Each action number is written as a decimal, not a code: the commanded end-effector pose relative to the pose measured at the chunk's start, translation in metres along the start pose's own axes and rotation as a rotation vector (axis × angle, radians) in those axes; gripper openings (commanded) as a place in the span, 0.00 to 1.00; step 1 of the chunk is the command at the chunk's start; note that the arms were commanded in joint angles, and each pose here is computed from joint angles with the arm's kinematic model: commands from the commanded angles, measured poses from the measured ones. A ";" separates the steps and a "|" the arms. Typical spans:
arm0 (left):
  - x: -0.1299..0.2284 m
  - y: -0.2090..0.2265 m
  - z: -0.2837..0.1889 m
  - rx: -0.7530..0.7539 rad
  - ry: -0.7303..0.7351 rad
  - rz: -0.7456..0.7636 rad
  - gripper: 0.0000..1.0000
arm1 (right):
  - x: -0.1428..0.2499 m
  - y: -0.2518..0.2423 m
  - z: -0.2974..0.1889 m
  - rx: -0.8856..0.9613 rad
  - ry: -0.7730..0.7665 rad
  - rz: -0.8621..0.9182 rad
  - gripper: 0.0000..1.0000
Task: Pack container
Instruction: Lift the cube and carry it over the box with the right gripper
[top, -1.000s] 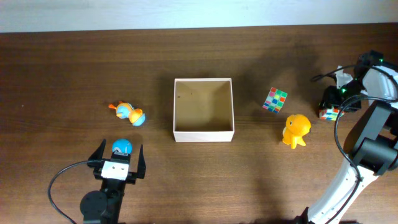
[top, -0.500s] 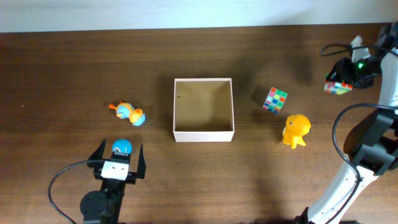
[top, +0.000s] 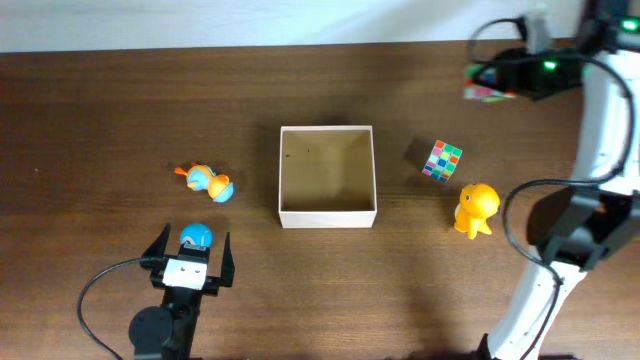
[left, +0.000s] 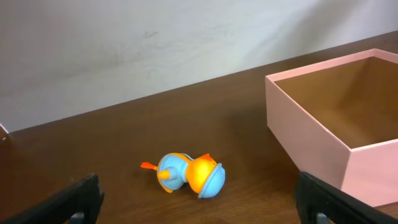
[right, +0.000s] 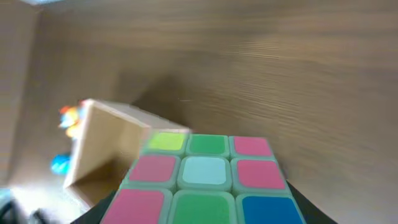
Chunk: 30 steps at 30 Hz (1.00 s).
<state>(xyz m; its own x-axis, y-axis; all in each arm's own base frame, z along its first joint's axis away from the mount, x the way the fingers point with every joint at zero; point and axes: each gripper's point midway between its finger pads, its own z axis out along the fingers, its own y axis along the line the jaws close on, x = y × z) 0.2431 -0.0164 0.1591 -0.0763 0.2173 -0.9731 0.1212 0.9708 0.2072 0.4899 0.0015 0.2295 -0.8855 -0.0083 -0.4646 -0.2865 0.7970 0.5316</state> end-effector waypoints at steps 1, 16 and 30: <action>0.001 0.002 0.000 -0.014 -0.001 0.011 0.99 | -0.010 0.080 0.014 -0.186 -0.018 -0.154 0.48; 0.001 0.003 0.000 -0.014 -0.001 0.011 0.99 | 0.055 0.243 0.129 -0.147 0.243 -0.471 0.45; 0.001 0.002 0.000 -0.014 -0.001 0.011 0.99 | 0.069 0.245 0.166 0.308 0.205 -0.301 0.40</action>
<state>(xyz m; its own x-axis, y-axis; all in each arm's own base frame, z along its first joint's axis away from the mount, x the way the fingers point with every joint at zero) 0.2431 -0.0164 0.1591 -0.0763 0.2173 -0.9731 0.1212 0.9708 0.2072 0.4049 0.3124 0.2016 -0.7840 -0.4894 -0.3819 -0.5933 0.7716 0.2294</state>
